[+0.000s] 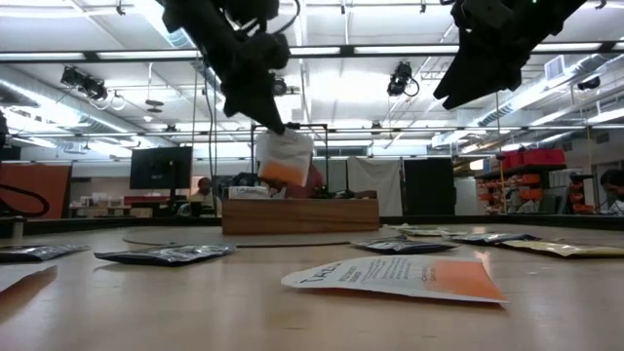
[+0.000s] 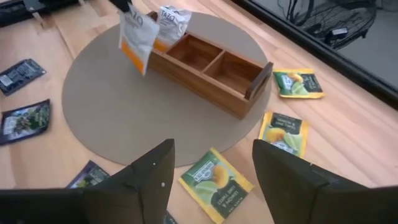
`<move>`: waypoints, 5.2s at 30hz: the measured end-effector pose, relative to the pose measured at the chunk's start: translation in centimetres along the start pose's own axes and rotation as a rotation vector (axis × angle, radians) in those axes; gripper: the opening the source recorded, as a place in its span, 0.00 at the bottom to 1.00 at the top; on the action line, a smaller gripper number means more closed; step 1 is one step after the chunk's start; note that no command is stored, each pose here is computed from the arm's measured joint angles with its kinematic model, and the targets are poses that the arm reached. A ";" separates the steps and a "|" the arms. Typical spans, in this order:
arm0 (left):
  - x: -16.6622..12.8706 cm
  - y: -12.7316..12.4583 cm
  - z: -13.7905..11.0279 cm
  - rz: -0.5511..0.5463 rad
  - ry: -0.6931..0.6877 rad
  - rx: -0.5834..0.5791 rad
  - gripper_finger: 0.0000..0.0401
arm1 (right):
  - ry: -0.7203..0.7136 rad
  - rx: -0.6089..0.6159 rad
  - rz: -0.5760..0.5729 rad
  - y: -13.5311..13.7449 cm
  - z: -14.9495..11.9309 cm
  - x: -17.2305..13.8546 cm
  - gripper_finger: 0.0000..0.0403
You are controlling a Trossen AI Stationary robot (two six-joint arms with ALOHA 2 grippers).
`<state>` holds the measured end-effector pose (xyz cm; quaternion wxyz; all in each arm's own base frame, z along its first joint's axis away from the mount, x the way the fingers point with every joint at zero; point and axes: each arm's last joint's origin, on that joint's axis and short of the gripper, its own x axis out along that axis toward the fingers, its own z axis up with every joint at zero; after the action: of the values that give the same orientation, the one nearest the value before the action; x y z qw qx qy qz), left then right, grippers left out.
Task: Pick & Place Tea
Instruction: Put the white tea bag into the left section of the wooden organizer
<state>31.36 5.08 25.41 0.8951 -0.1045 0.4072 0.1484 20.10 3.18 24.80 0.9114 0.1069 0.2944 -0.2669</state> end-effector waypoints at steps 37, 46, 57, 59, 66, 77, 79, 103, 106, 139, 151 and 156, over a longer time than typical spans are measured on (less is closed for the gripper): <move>-2.9 5.0 -7.2 0.126 -0.236 -0.166 0.00 | 0.000 -0.029 0.006 -0.8 0.4 -0.4 0.56; -2.1 6.3 -8.1 0.123 -0.276 -0.193 0.00 | 0.003 -0.023 0.008 -0.8 0.4 -0.4 0.56; -0.5 6.7 -8.7 0.064 -0.227 -0.175 0.00 | 0.016 -0.011 0.011 -1.1 0.5 -0.2 0.56; -0.2 6.8 -8.7 0.071 -0.221 -0.171 0.00 | 0.015 -0.010 0.010 -1.1 0.5 -0.2 0.56; 0.5 6.9 -9.1 0.112 -0.177 -0.175 0.00 | 0.015 -0.006 0.010 -1.1 0.5 -0.2 0.56; 1.8 6.9 -9.5 0.115 -0.132 -0.179 0.01 | 0.013 -0.007 0.009 -1.1 0.5 -0.2 0.56; 2.0 7.0 -9.5 0.117 -0.125 -0.185 0.01 | 0.013 -0.007 0.009 -1.1 0.5 -0.2 0.56; 1.2 6.6 -8.0 0.102 -0.190 -0.229 0.54 | 0.014 -0.008 0.011 -1.1 0.5 -0.2 0.56; 0.7 5.8 -6.7 0.067 -0.223 -0.209 0.55 | 0.014 -0.008 0.012 -1.1 0.5 -0.2 0.56; 0.0 -7.1 -5.1 -0.460 -0.206 -0.041 0.54 | 0.021 0.020 0.039 -1.0 0.6 -0.2 0.56; 3.7 -11.9 -5.8 -0.522 -0.178 0.111 0.48 | 0.041 0.036 0.056 -0.9 0.5 -0.2 0.56; 5.5 -14.9 -5.1 -0.543 -0.159 0.191 0.48 | 0.042 0.046 0.056 -0.9 0.5 -0.2 0.56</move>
<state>36.46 -9.40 18.96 0.9370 -0.1126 0.3049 -0.1276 19.68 2.31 25.23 0.9094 0.1415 0.3044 -0.2455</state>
